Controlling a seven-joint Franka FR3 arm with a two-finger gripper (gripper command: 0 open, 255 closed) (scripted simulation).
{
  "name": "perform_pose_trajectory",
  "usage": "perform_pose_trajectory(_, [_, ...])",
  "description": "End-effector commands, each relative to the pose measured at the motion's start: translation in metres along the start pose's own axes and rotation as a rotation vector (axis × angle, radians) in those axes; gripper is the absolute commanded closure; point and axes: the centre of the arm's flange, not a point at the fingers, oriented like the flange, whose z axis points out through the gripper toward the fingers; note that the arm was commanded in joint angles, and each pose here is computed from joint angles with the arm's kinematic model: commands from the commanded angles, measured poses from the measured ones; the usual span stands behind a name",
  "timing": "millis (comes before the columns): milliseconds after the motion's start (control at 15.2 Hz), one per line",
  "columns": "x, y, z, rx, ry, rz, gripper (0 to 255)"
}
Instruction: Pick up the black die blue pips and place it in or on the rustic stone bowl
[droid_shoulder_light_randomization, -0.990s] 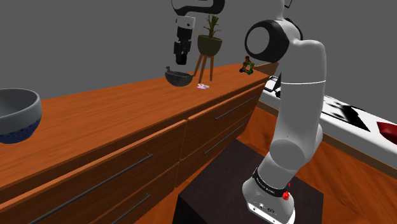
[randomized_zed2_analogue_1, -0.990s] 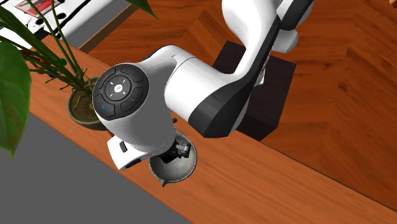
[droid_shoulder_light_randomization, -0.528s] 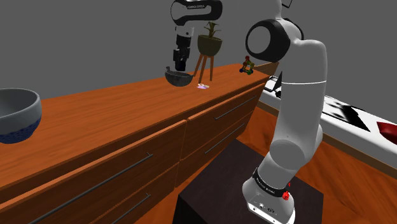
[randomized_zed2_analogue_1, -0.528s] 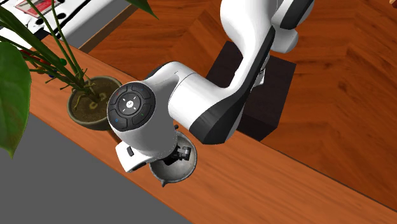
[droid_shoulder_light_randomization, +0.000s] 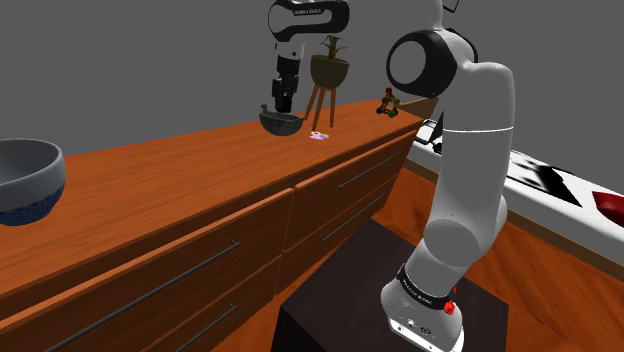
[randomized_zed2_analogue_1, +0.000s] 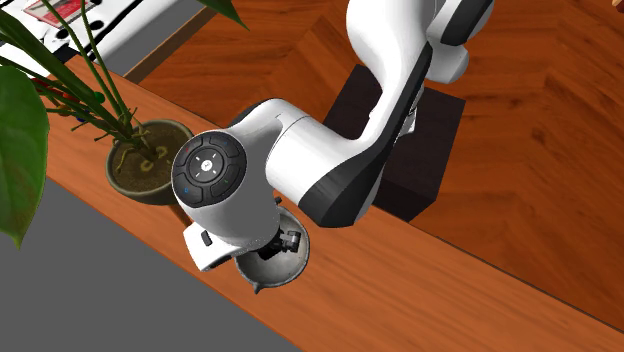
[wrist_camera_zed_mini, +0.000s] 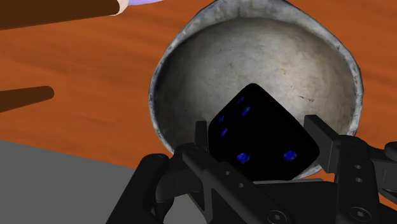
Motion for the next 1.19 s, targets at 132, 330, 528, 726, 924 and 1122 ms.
perform_pose_trajectory(132, [0.0, 0.0, 0.0, 0.0, 0.0, 0.0, 0])
perform_pose_trajectory(330, [0.0, 0.0, 0.0, 0.0, 0.0, 0.0, 0])
perform_pose_trajectory(528, [0.0, 0.0, -0.04, 0.0, 0.0, 0.0, 0])
perform_pose_trajectory(726, [0.0, 0.0, -0.05, 0.0, 0.0, 0.0, 0])
perform_pose_trajectory(924, [0.0, 0.0, -0.05, 0.0, 0.0, 0.0, 0])
perform_pose_trajectory(1122, [0.0, 0.0, -0.05, 0.0, 0.0, 0.0, 0])
